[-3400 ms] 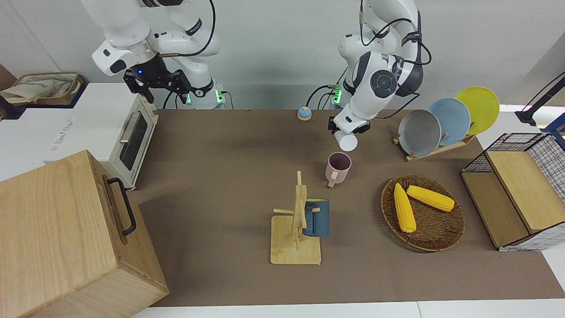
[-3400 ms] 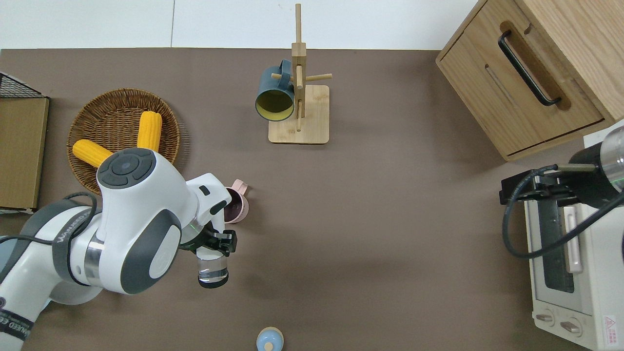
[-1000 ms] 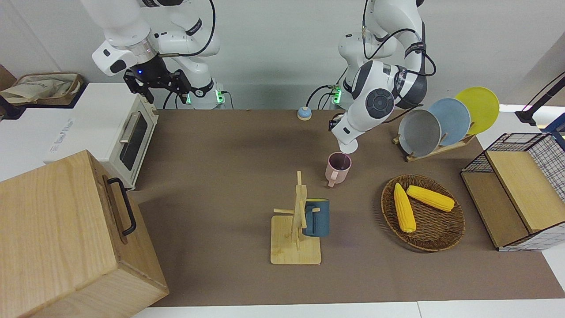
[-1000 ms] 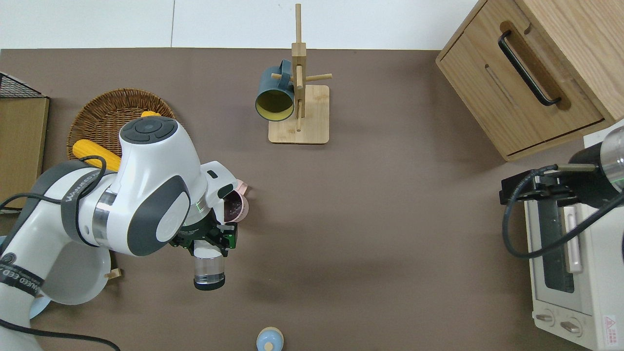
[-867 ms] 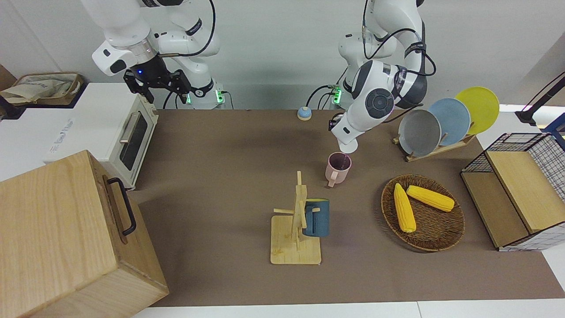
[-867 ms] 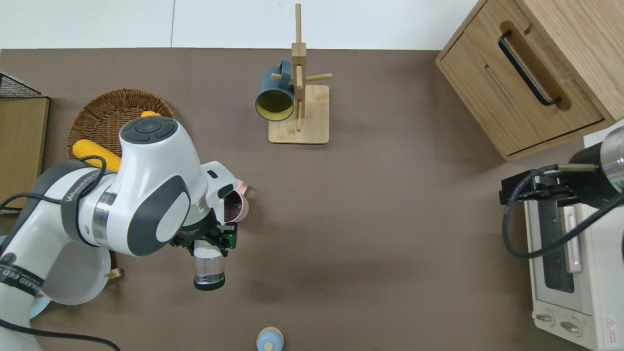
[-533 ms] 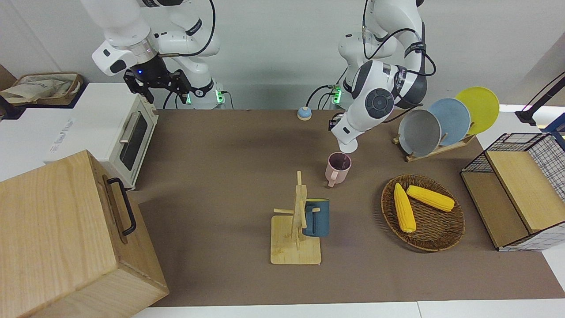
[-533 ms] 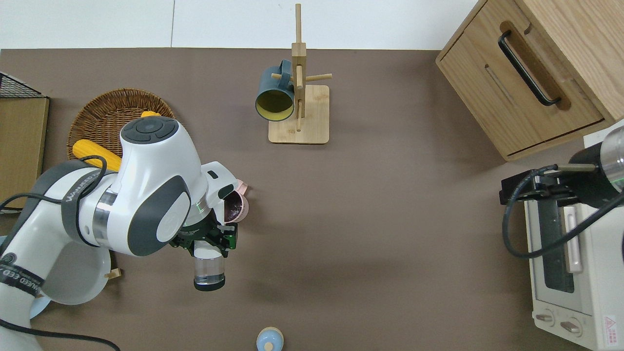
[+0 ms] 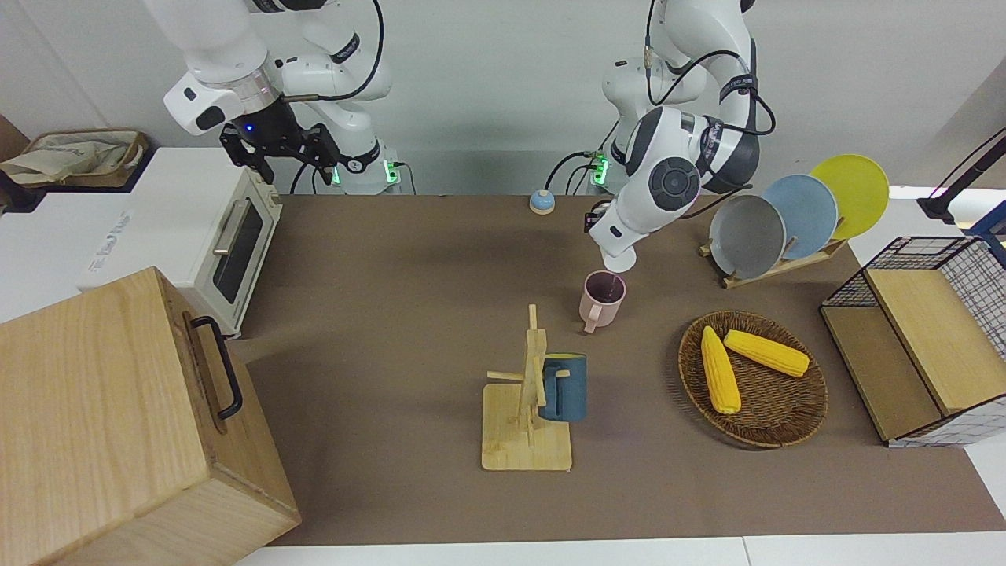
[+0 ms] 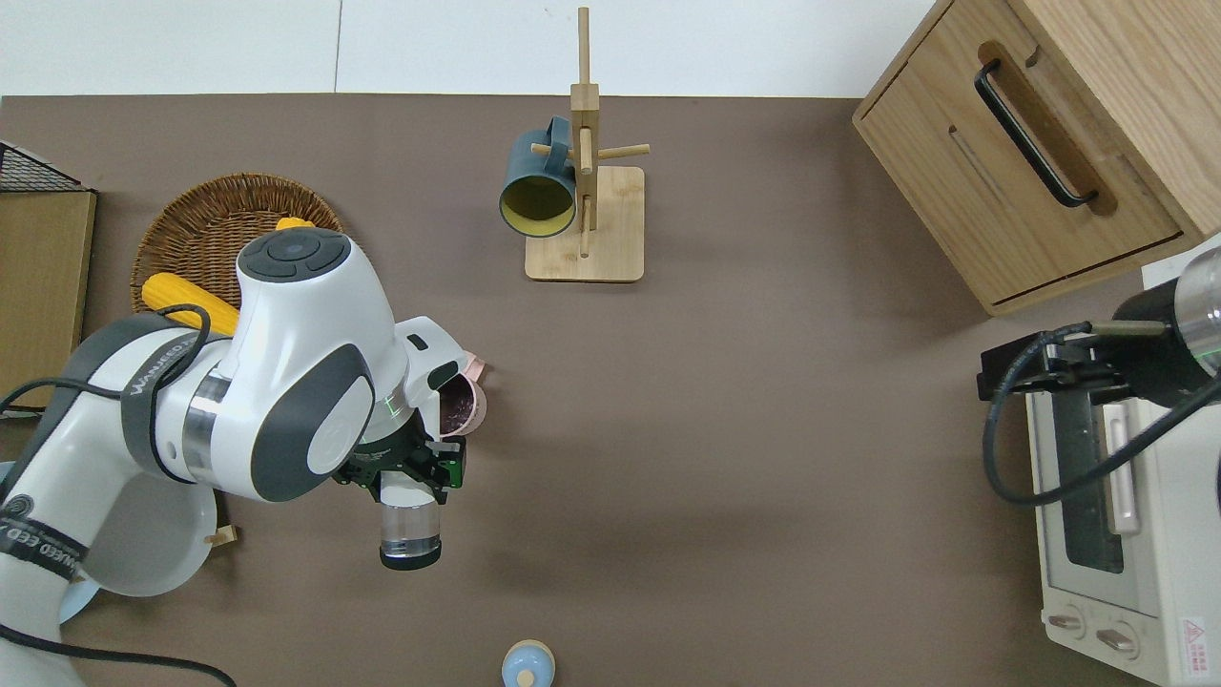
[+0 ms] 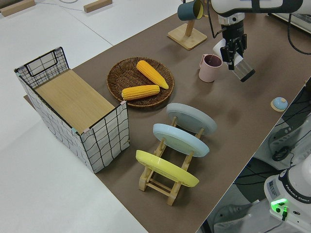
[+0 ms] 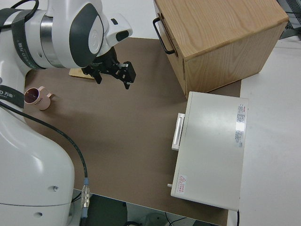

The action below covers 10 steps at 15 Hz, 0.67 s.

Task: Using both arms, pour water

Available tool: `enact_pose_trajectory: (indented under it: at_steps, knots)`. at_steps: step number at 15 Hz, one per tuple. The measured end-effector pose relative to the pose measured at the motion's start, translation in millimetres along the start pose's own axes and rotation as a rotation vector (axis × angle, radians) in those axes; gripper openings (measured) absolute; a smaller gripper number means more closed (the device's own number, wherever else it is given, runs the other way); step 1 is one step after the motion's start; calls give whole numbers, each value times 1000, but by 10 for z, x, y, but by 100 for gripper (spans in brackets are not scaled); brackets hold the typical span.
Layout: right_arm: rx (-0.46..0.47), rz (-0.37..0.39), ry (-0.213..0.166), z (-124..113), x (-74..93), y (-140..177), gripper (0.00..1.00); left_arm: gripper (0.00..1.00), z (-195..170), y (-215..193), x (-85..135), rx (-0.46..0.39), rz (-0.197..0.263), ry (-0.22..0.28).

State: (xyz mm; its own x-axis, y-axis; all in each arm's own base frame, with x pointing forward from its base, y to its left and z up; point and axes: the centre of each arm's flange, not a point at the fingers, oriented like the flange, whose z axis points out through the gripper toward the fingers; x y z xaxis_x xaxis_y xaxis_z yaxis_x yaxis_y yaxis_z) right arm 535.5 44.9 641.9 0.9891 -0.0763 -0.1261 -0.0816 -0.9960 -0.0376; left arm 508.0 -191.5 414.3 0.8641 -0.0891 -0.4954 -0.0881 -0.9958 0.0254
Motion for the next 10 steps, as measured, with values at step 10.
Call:
enact_pose_trajectory:
  at_steps: [10]
  knots:
    - [0, 0, 0, 0, 0, 0, 99, 65, 2, 126, -34, 9, 13, 3]
